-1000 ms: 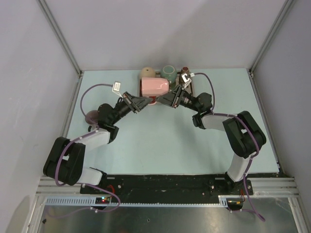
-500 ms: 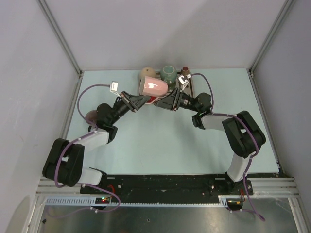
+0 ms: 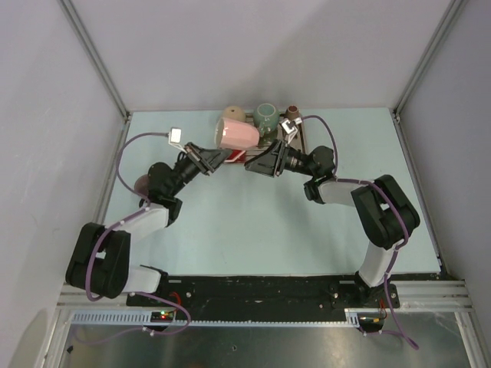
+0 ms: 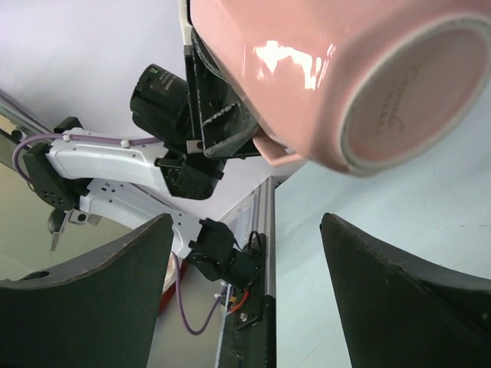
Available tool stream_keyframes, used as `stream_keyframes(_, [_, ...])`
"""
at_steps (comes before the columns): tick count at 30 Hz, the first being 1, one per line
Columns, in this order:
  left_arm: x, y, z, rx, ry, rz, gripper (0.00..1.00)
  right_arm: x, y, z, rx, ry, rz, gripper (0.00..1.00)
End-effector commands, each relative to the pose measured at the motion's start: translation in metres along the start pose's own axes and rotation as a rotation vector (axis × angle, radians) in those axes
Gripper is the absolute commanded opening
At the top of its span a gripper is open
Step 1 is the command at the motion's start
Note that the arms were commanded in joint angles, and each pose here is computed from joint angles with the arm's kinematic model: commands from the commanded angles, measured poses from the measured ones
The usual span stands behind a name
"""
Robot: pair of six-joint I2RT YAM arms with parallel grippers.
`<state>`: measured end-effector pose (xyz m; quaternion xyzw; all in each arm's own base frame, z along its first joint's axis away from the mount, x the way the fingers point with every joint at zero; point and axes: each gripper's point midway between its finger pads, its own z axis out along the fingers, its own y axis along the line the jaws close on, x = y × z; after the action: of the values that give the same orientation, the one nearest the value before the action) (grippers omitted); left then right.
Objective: Turn the mug right side up
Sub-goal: Turn over the cup on the tray.
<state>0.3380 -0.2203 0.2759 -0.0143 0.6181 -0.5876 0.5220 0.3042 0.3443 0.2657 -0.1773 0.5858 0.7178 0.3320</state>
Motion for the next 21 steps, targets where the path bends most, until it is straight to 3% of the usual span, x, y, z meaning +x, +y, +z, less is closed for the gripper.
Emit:
stream_keyframes(1, [-0.045, -0.035, -0.006, 0.082, -0.138, 0.18, 0.0, -0.011, 0.005, -0.001, -0.01, 0.002, -0.102, 0.85])
stream_keyframes(7, [-0.057, -0.022, -0.014, 0.009, -0.138, 0.271, 0.0, -0.021, -0.007, -0.01, 0.056, 0.003, -0.131, 0.93])
stream_keyframes(21, [-0.07, -0.013, -0.024, -0.081, -0.103, 0.446, 0.0, -0.045, -0.013, -0.04, 0.251, 0.085, -0.356, 0.99])
